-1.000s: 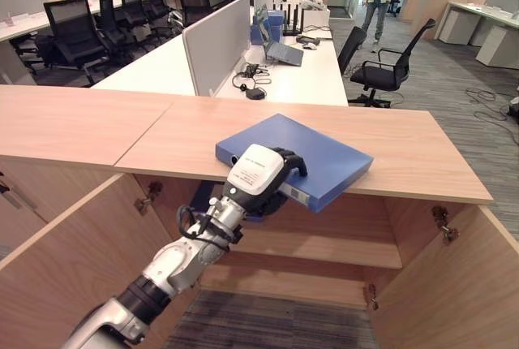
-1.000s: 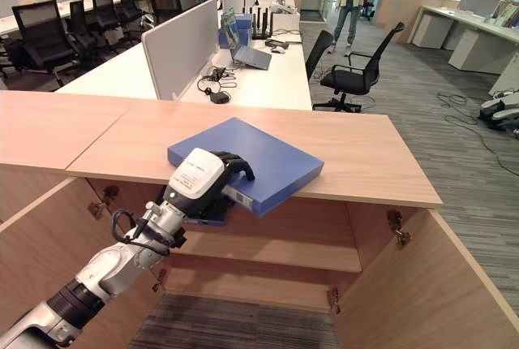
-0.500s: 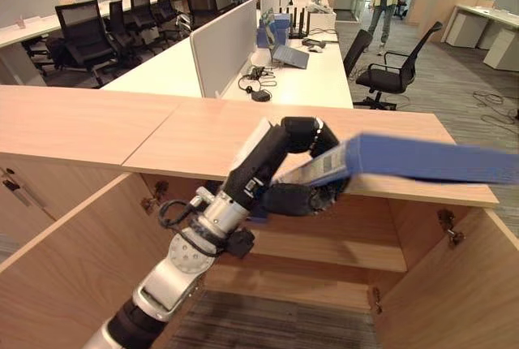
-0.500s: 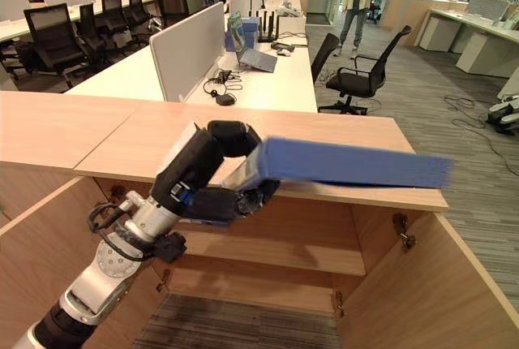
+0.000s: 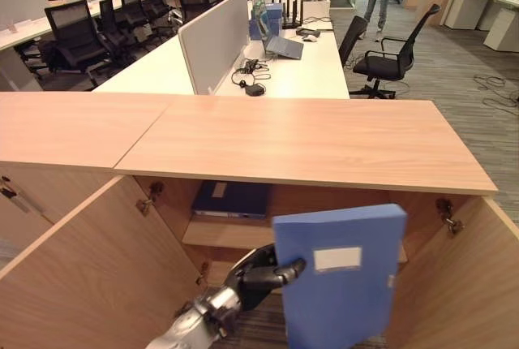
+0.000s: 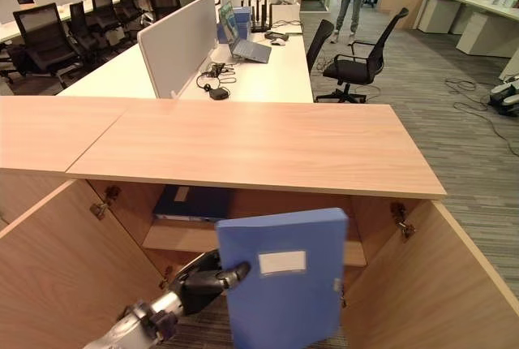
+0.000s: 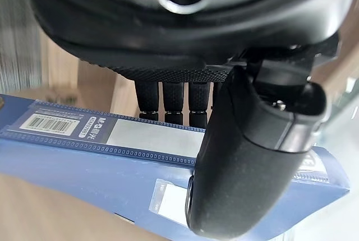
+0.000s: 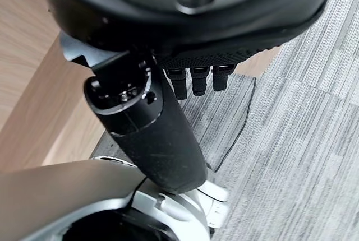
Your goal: Put the empty folder in the office cabinet
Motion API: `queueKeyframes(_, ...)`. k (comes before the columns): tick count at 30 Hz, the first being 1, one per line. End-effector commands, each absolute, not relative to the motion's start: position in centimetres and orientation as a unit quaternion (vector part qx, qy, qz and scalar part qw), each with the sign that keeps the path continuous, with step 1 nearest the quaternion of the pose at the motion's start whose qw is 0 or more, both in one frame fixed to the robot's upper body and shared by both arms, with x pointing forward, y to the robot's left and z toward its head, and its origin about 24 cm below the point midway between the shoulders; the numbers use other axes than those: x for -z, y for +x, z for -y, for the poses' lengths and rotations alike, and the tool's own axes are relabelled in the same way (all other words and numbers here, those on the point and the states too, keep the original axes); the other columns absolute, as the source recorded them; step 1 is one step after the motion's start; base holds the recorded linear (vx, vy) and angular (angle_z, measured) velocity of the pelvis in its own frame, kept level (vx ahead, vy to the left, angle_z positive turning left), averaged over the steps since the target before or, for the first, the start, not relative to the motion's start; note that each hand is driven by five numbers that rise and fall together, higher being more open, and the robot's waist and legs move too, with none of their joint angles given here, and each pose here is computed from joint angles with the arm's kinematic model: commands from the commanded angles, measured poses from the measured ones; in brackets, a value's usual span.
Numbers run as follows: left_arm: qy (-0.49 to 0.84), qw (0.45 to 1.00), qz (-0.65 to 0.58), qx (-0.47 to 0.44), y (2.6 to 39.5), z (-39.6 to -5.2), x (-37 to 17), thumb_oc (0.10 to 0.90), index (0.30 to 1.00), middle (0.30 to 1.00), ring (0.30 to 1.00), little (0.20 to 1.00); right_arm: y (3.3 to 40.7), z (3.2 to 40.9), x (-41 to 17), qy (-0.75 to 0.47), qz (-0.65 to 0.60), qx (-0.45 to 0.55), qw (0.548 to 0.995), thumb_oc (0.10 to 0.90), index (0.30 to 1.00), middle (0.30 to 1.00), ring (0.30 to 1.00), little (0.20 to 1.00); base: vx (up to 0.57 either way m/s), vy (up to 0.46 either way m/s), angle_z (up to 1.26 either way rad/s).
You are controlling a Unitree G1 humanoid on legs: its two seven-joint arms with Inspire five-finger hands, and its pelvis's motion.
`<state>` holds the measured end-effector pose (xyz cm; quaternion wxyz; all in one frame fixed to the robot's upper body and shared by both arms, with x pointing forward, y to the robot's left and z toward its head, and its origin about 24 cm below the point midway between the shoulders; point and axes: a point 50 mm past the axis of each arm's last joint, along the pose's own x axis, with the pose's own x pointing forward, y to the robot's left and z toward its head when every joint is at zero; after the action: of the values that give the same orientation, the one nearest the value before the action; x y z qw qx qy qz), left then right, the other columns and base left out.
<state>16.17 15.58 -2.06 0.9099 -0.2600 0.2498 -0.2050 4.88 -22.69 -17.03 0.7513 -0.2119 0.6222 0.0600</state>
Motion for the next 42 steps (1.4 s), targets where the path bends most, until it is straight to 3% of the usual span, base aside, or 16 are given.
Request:
queueKeyframes(1, -0.161, 0.949, -0.076, 0.260, 20.2, -15.8, -4.0, 0.400, 0.300, 0.300, 0.300, 0.300, 7.9, 20.9, 17.0, -0.207, -0.593, -0.076, 0.775, 0.800, 0.900, 0.900, 0.900, 0.900, 0.00, 0.010, 0.08)
queueKeyframes(3, -0.101, 0.957, -0.093, 0.257, 19.8, -16.5, -3.2, 0.400, 0.300, 0.300, 0.300, 0.300, 8.1, 20.9, 16.9, -0.207, -0.590, -0.074, 0.776, 0.800, 0.900, 0.900, 0.900, 0.900, 0.01, 0.010, 0.10)
queueKeyframes(4, 0.017, 0.960, -0.128, 0.247, 19.1, -18.2, -1.7, 0.400, 0.300, 0.300, 0.300, 0.300, 8.9, 20.7, 16.8, -0.208, -0.578, -0.077, 0.786, 0.800, 0.900, 0.900, 0.900, 0.900, 0.01, 0.008, 0.12)
queueKeyframes(6, 0.041, 0.960, -0.134, 0.241, 18.9, -18.5, -1.3, 0.400, 0.300, 0.300, 0.300, 0.300, 9.3, 20.5, 16.7, -0.204, -0.572, -0.075, 0.791, 0.800, 0.900, 0.900, 0.900, 0.900, 0.01, 0.004, 0.04)
queueKeyframes(11, 0.109, 0.958, -0.201, 0.173, 17.5, -20.7, 2.4, 0.400, 0.300, 0.300, 0.300, 0.300, 14.2, 18.9, 14.4, -0.187, -0.461, -0.098, 0.862, 0.800, 0.900, 0.900, 0.900, 0.900, 0.00, 0.001, -0.01)
queueKeyframes(15, 0.091, 0.968, -0.191, 0.132, 17.3, -21.2, 2.2, 0.400, 0.300, 0.300, 0.300, 0.300, 17.6, 18.4, 10.9, -0.195, -0.351, -0.118, 0.908, 0.800, 0.900, 0.900, 0.900, 0.900, 0.00, 0.000, 0.00)
queueKeyframes(20, 0.043, 0.981, -0.154, 0.113, 18.0, -21.1, 0.9, 0.400, 0.300, 0.300, 0.300, 0.300, 19.5, 18.1, 8.2, -0.193, -0.282, -0.134, 0.930, 0.800, 0.900, 0.900, 0.900, 0.900, 0.00, 0.001, 0.02)
queueKeyframes(34, -0.030, 0.989, -0.065, 0.132, 20.6, -19.4, -2.5, 0.400, 0.300, 0.300, 0.300, 0.300, 20.5, 15.1, 6.6, -0.100, -0.255, -0.211, 0.938, 0.800, 0.900, 0.900, 0.900, 0.900, 0.00, 0.000, 0.00)
queueKeyframes(42, -0.153, 0.965, -0.025, 0.212, 21.2, -17.1, -4.7, 0.400, 0.300, 0.300, 0.300, 0.300, 22.0, 15.4, 5.7, -0.078, -0.237, -0.201, 0.947, 0.800, 0.900, 0.900, 0.900, 0.900, 0.00, 0.000, 0.00)
